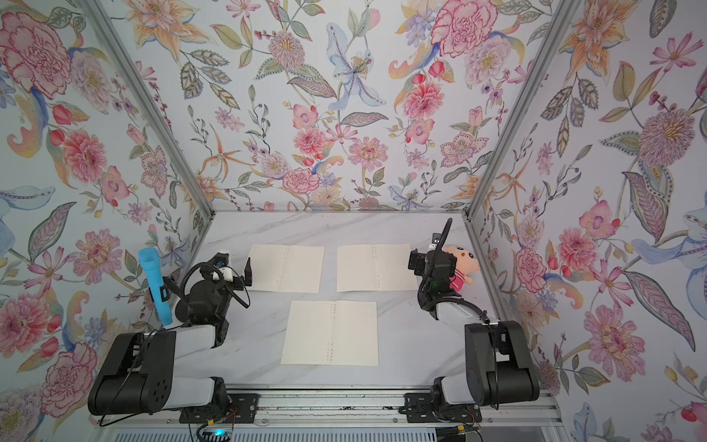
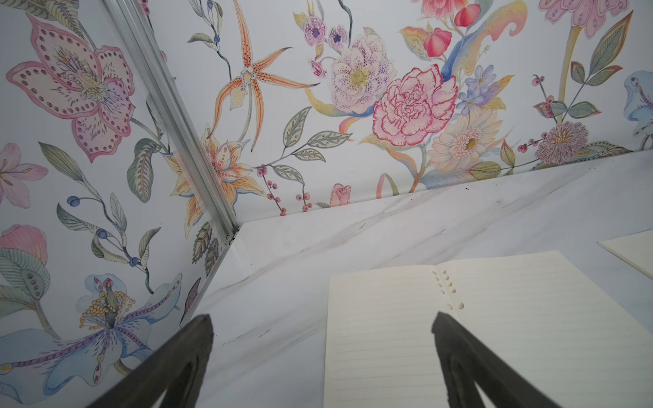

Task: Close the notebook
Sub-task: Close the notebook at the center of the board.

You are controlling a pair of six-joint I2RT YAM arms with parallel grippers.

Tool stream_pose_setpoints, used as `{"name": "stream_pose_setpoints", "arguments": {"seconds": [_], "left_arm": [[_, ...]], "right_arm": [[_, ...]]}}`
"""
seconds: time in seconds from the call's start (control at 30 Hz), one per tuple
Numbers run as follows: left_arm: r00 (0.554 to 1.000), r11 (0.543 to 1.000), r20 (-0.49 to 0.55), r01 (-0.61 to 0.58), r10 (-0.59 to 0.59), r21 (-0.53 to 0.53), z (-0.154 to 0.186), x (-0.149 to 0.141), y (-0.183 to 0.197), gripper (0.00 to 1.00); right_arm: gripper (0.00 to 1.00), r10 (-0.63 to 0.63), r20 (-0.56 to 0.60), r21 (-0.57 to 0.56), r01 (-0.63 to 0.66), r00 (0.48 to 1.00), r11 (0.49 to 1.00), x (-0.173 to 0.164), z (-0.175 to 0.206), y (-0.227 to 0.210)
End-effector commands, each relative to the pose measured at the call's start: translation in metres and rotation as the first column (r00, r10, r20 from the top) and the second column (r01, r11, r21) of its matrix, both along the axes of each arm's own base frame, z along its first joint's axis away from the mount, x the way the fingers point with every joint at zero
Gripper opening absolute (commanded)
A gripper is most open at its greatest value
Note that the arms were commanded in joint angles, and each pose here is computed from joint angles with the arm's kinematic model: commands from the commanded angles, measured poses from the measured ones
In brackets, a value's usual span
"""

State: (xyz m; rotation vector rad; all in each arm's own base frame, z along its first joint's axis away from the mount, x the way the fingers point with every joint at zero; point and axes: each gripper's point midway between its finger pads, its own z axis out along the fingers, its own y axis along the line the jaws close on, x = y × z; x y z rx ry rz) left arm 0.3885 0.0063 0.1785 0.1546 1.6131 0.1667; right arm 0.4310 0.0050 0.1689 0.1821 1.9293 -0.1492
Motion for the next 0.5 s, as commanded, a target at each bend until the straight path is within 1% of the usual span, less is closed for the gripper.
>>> {"name": "stream_pose_setpoints", "arguments": {"seconds": [0.0,0.03,0.1,0.17,0.23,0.3,0.37,0.4,0.47], "left_arm": [[0.992,0.999,-0.124,0.037,-0.04,-0.024,-0.013,0.009,-0.008,1.0],[0.987,0.999,-0.155,0.039,-0.043,-0.026,-0.015,0.013,-0.008,1.0],[0.977,0.998,-0.202,0.062,-0.064,-0.016,-0.015,0.021,-0.012,1.0],[0.967,0.996,-0.239,0.084,-0.084,-0.012,-0.014,0.027,-0.015,1.0],[0.959,0.995,-0.267,0.095,-0.095,-0.013,-0.013,0.033,-0.016,1.0],[0.952,0.994,-0.286,0.108,-0.106,-0.01,-0.009,0.038,-0.018,1.0],[0.94,0.992,-0.317,0.127,-0.125,-0.015,-0.009,0.044,-0.021,1.0],[0.933,0.991,-0.336,0.132,-0.129,-0.016,-0.011,0.048,-0.021,1.0],[0.915,0.989,-0.376,0.144,-0.145,-0.03,-0.016,0.054,-0.023,1.0]], "right_arm": [[1.0,-0.149,-0.268,0.008,0.156,0.952,0.988,-0.015,-0.026,-0.003],[1.0,-0.144,-0.296,-0.017,0.145,0.944,0.989,-0.014,-0.023,0.009],[1.0,-0.116,-0.298,-0.053,0.105,0.948,0.993,-0.011,-0.015,0.035],[1.0,-0.024,-0.301,-0.023,0.018,0.953,1.0,-0.009,-0.008,0.072],[1.0,0.105,-0.313,0.074,-0.086,0.944,0.994,-0.008,-0.006,0.113],[1.0,0.234,-0.315,0.19,-0.18,0.92,0.965,-0.008,-0.004,0.151],[1.0,0.332,-0.311,0.302,-0.238,0.891,0.923,-0.007,-0.003,0.186],[0.99,0.398,-0.302,0.36,-0.282,0.866,0.889,-0.007,-0.001,0.208],[0.96,0.476,-0.298,0.43,-0.329,0.827,0.841,-0.007,-0.001,0.242]]}}
